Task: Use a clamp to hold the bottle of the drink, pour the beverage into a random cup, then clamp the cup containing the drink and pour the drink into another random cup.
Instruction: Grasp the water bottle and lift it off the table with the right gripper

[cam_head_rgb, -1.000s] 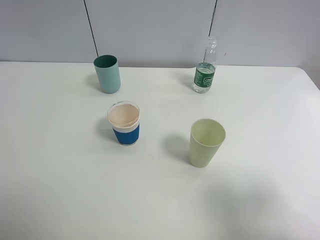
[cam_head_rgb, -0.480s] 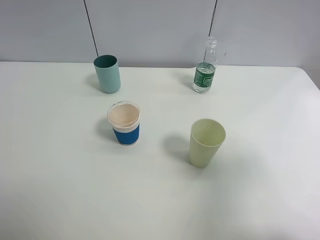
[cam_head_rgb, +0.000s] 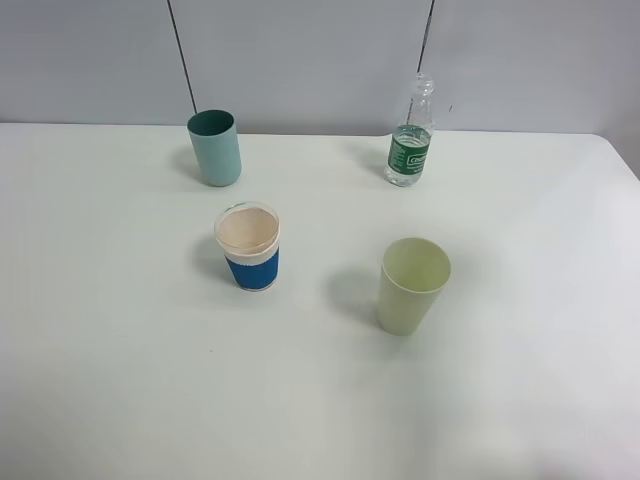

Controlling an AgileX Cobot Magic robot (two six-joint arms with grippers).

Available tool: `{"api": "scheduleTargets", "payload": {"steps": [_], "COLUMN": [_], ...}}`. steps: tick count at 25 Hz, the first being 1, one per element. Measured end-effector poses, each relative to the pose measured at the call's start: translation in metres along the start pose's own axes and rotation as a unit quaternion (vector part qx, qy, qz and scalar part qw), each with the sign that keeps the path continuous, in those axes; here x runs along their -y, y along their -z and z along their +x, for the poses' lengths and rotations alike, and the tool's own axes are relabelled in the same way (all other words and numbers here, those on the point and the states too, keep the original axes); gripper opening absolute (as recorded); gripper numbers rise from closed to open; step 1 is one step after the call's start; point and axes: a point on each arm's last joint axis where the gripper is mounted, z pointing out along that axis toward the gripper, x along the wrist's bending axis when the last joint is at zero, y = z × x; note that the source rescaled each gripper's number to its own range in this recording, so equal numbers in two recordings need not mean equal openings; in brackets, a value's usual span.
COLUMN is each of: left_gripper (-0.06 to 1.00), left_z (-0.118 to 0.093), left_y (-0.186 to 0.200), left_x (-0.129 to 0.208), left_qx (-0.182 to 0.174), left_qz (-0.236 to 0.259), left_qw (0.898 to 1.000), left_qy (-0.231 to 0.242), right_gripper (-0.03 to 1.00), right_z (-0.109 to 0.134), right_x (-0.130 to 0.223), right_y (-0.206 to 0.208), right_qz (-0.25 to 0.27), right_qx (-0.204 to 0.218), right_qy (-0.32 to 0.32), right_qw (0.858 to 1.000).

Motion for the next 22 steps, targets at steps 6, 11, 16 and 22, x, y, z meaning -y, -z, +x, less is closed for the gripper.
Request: {"api": "scheduleTargets", "payload": {"steps": [6, 11, 16, 22], "left_gripper": [1.0, 1.0, 1.0, 1.0], "left_z": [0.0, 0.0, 0.0, 0.0], "left_y": [0.0, 0.0, 0.0, 0.0], "left_x": [0.0, 0.0, 0.0, 0.0], "left_qx": [0.0, 0.0, 0.0, 0.0], "left_qz": [0.0, 0.0, 0.0, 0.0], "left_qw": [1.0, 1.0, 1.0, 1.0], "left_qy": [0.0, 0.0, 0.0, 0.0], "right_gripper": [0.79, 0.79, 0.79, 0.79], "right_z": [0.003, 0.006, 0.008, 0.013], "right_x": [0.013, 0.023, 0.032, 0.042], "right_y": [-0.053, -0.086, -0.111, -0.137], "right_qz": [0.066, 0.083, 0.087, 0.068], "right_qx": [-0.01, -0.017, -0.022, -0.038], "right_qy": [0.003, 0.001, 0.007, 0.051], "right_qw": [0.998, 0.996, 0.996, 0.996]}}
